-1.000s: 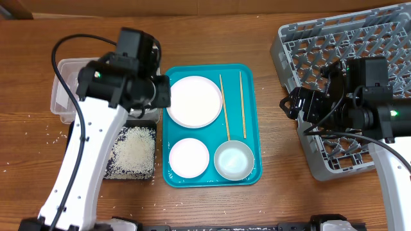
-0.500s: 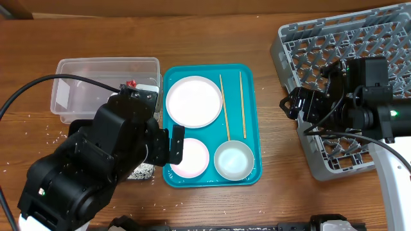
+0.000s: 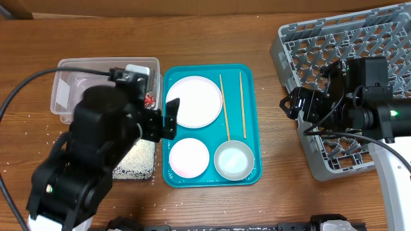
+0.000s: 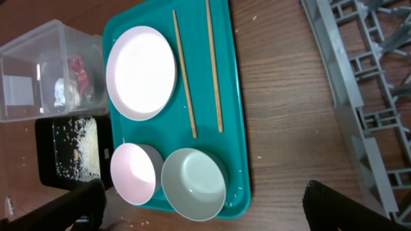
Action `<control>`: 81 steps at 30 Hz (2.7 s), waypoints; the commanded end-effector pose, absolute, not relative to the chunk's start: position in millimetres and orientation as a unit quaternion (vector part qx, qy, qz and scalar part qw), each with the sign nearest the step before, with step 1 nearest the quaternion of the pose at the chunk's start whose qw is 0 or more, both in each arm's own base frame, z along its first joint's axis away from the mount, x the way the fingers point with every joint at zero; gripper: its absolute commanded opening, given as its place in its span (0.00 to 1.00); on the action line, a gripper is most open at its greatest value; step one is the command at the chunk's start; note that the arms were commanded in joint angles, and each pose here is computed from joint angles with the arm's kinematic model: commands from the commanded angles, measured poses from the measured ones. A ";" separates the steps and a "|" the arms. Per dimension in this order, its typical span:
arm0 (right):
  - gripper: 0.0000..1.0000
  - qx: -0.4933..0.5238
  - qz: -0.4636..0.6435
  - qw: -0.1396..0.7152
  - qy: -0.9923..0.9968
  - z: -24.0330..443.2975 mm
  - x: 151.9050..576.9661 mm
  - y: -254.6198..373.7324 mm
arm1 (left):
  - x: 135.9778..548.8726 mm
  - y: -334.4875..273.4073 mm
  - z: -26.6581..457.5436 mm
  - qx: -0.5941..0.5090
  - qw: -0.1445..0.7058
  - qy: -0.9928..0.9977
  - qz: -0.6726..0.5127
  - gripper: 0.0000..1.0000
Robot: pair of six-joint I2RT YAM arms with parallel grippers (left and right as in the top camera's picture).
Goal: Sort waste into correct bins and load items into the dishwasher
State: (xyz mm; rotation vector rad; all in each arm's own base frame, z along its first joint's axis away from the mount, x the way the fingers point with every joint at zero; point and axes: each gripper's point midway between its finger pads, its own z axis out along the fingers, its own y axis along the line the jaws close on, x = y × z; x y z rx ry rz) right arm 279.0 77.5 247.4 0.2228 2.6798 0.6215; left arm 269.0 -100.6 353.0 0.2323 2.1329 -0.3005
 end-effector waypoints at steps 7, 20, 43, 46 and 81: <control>1.00 0.076 0.222 0.195 0.952 250.8 279.7 79.6 | 219.0 -55.5 279.9 0.141 0.603 0.782 -0.071 1.00; 1.00 0.076 0.222 0.195 0.952 250.9 279.6 79.6 | 218.4 -49.8 192.3 0.135 0.652 0.744 -0.063 1.00; 1.00 0.076 0.222 0.195 0.952 250.9 279.6 79.6 | 237.9 -54.1 160.9 0.141 0.678 0.718 -0.067 1.00; 1.00 0.076 0.222 0.195 0.952 250.9 279.6 79.6 | 237.9 -54.1 160.9 0.141 0.678 0.718 -0.067 1.00; 0.47 -0.062 0.092 -0.007 0.994 39.5 216.0 163.8 | 237.9 -54.1 160.9 0.141 0.678 0.718 -0.067 1.00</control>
